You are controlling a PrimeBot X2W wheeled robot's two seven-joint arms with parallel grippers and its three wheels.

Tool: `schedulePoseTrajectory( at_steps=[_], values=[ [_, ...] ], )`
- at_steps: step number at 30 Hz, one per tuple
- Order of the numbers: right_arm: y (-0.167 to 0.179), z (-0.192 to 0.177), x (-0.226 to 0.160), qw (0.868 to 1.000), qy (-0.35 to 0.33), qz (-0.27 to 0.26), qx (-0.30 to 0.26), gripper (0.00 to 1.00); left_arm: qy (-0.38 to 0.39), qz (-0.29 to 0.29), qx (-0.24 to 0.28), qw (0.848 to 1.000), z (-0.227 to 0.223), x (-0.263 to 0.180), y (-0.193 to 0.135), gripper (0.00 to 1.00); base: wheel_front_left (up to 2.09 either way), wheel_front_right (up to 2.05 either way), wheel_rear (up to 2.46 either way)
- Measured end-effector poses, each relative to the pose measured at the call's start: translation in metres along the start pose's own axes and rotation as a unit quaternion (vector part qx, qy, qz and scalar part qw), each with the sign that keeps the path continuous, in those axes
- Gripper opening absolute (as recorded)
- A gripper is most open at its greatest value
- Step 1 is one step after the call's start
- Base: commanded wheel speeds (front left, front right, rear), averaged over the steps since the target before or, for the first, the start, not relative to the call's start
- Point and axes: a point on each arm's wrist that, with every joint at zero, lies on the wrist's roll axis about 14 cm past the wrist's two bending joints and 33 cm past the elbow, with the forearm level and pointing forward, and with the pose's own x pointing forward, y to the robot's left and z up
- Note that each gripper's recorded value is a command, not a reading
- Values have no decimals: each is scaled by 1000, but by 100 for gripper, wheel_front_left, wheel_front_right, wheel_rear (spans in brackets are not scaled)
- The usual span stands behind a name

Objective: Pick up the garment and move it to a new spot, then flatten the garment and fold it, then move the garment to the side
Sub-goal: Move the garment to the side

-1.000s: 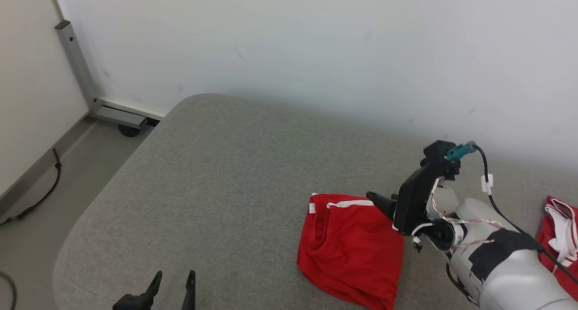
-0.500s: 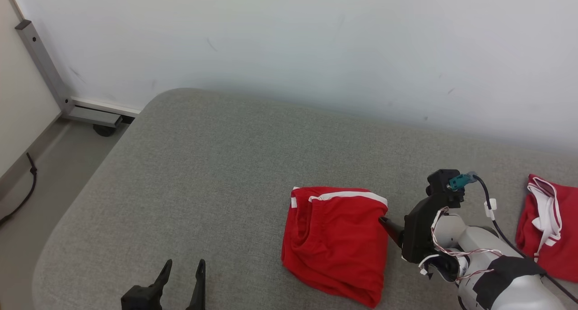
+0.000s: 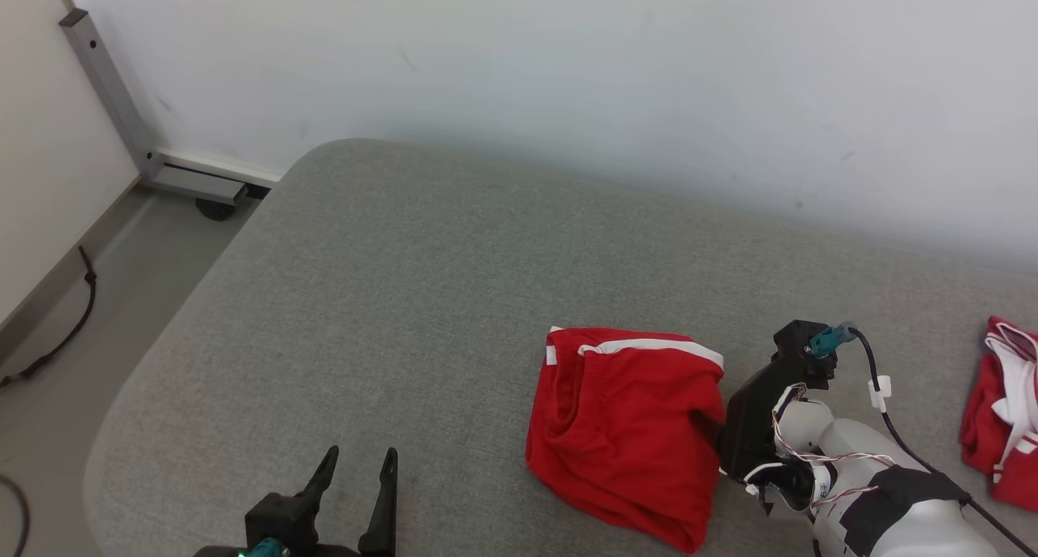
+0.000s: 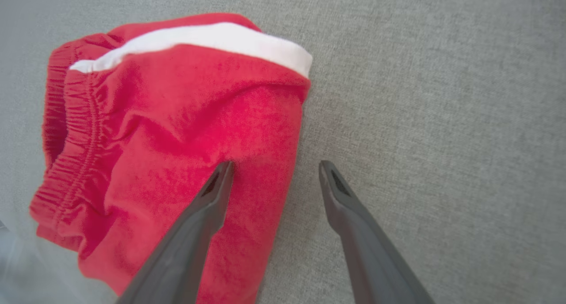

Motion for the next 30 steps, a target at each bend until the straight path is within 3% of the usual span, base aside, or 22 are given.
schedulePoseTrajectory(
  at_steps=[13,14,15,26,30],
  values=[
    [8,-24,13,995,98,-10,14,100,3,14,0,1000,0,-1,10,100,0,0,0],
    [9,-25,13,995,103,-10,13,67,4,14,-1,1000,-1,-1,10,100,0,0,0],
    [11,-26,13,994,106,-8,11,0,3,16,-1,1000,-1,-2,11,100,0,0,0],
    [17,-24,9,993,113,1,16,0,6,20,-5,1000,-2,-3,13,100,0,0,0],
    [16,-3,5,996,90,0,17,0,6,13,-4,1000,-2,0,10,100,0,0,0]
  ],
)
